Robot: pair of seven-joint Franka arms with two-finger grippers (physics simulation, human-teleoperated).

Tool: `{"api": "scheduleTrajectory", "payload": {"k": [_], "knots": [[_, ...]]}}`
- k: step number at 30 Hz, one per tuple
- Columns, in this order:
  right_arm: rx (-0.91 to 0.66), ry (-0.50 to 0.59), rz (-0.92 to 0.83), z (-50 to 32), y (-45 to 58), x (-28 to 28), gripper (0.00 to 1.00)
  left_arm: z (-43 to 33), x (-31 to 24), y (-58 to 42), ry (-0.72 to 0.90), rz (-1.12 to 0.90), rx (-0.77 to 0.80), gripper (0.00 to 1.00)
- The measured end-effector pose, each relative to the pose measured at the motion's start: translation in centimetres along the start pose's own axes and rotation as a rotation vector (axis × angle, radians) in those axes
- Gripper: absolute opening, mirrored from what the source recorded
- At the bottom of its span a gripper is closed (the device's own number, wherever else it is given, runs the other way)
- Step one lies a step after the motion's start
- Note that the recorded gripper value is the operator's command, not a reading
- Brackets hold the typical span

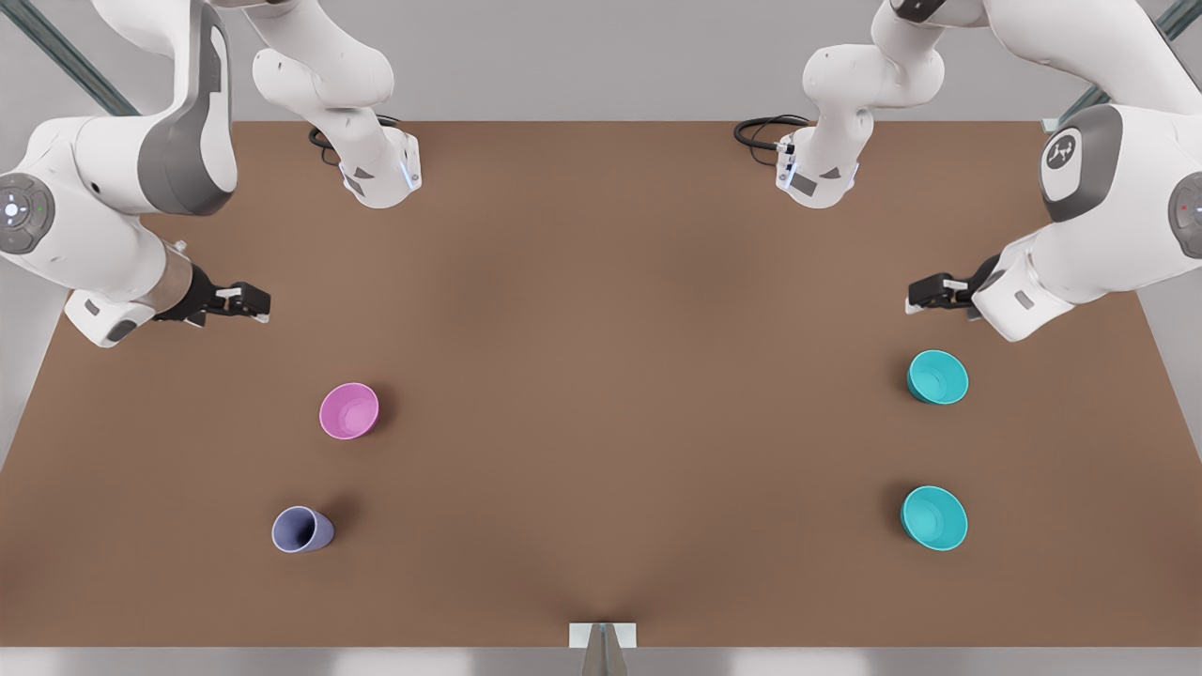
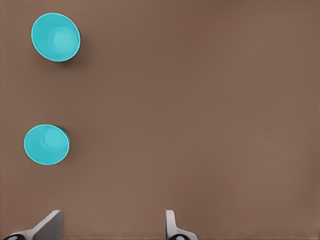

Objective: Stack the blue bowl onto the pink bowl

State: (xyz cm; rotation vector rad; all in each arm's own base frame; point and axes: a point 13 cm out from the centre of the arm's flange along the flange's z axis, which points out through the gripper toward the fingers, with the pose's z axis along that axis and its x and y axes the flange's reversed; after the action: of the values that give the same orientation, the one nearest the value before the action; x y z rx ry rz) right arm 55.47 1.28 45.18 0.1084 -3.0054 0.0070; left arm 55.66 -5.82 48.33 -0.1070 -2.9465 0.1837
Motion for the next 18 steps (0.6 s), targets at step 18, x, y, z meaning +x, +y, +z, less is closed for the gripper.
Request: {"api": "scheduleTrajectory", "payload": {"k": [18], "knots": [[-0.150,0.344,0.111,32.3,-7.5,-4.6,1.00,-0.5,1.0,0.0,0.014,0.000,-0.001,1.00]]}}
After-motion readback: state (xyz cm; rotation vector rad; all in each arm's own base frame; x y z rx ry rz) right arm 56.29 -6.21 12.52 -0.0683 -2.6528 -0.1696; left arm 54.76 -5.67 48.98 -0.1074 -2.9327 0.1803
